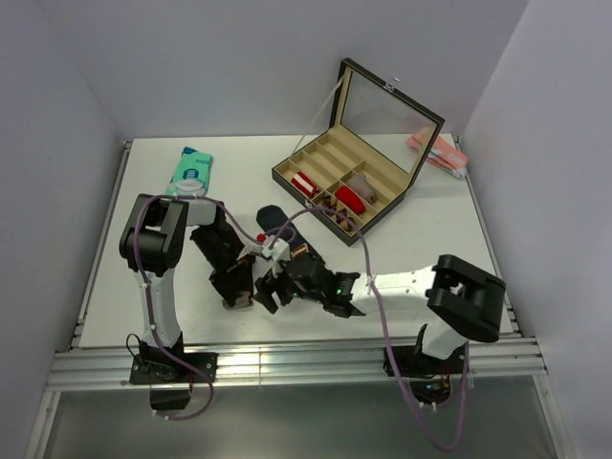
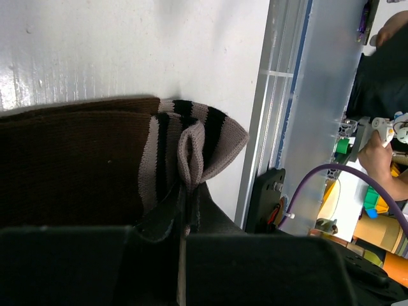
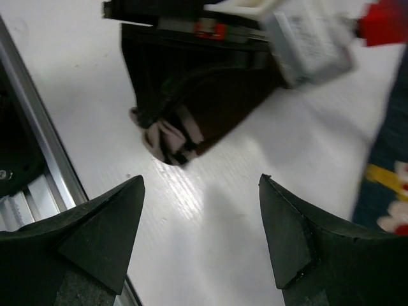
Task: Roll the socks
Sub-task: Roll the sock at the center of the board.
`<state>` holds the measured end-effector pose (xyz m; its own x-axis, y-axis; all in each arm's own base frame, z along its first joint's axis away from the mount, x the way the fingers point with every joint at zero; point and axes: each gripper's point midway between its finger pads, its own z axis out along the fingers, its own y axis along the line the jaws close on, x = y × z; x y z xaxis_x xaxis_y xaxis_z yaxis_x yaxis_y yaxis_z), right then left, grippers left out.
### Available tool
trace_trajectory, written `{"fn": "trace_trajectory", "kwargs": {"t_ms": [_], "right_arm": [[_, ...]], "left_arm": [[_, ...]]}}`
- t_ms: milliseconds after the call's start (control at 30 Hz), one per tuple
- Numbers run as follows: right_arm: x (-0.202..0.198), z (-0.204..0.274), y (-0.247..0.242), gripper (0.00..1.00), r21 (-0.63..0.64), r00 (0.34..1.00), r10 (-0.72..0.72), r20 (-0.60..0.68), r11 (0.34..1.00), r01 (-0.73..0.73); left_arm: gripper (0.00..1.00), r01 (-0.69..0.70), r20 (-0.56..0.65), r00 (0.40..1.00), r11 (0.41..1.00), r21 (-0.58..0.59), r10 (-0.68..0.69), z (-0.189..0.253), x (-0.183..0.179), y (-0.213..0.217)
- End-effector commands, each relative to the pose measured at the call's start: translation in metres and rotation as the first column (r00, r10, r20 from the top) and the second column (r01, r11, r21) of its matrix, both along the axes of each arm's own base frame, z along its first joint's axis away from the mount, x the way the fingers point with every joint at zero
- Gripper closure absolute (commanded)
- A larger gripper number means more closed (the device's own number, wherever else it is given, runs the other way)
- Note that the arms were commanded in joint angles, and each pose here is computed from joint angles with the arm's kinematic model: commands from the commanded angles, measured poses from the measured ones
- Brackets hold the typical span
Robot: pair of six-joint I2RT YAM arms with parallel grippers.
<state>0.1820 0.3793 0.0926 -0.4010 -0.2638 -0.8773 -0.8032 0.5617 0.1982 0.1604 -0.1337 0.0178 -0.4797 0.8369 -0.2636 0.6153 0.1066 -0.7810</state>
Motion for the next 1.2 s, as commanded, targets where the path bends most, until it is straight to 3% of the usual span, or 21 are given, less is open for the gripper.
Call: {"fn": "trace_trajectory", "kwargs": {"t_ms": [0,633,833,1033,1133,1167], "right_arm": [[-0.002,0.027,0.040,0.21,0.084,0.995,0.068,0.074,0.994,-0.074],[-0.013,-0.032,0.082,0.21,-0.077,0.978,0.207,0.029,0.976,-0.204],[-0.003,-0.043,0.090,0.24,-0.100,0.981,0.188,0.041,0.978,-0.183],[0.002,-0.049,0.088,0.35,-0.105,0.987,0.155,0.041,0.983,-0.150],[0.005,-0.055,0.085,0.55,-0.117,0.991,0.126,0.032,0.986,-0.122],[0.005,-0.056,0.085,0.67,-0.117,0.992,0.121,0.028,0.986,-0.117]], "left_arm": [[1.00,0.003,-0.001,1.000,1.000,-0.023,-0.003,0.003,0.002,-0.002],[1.00,-0.018,-0.006,1.000,1.000,-0.003,0.018,0.002,0.012,-0.006],[0.99,-0.002,-0.005,1.000,1.000,-0.003,0.001,0.003,0.007,-0.006],[0.96,0.006,-0.006,1.000,1.000,-0.003,-0.007,0.004,0.004,-0.006],[0.93,0.008,-0.001,1.000,1.000,-0.011,-0.008,0.006,0.002,-0.007],[0.91,0.009,0.003,1.000,1.000,-0.013,-0.009,0.007,0.002,-0.008]]}}
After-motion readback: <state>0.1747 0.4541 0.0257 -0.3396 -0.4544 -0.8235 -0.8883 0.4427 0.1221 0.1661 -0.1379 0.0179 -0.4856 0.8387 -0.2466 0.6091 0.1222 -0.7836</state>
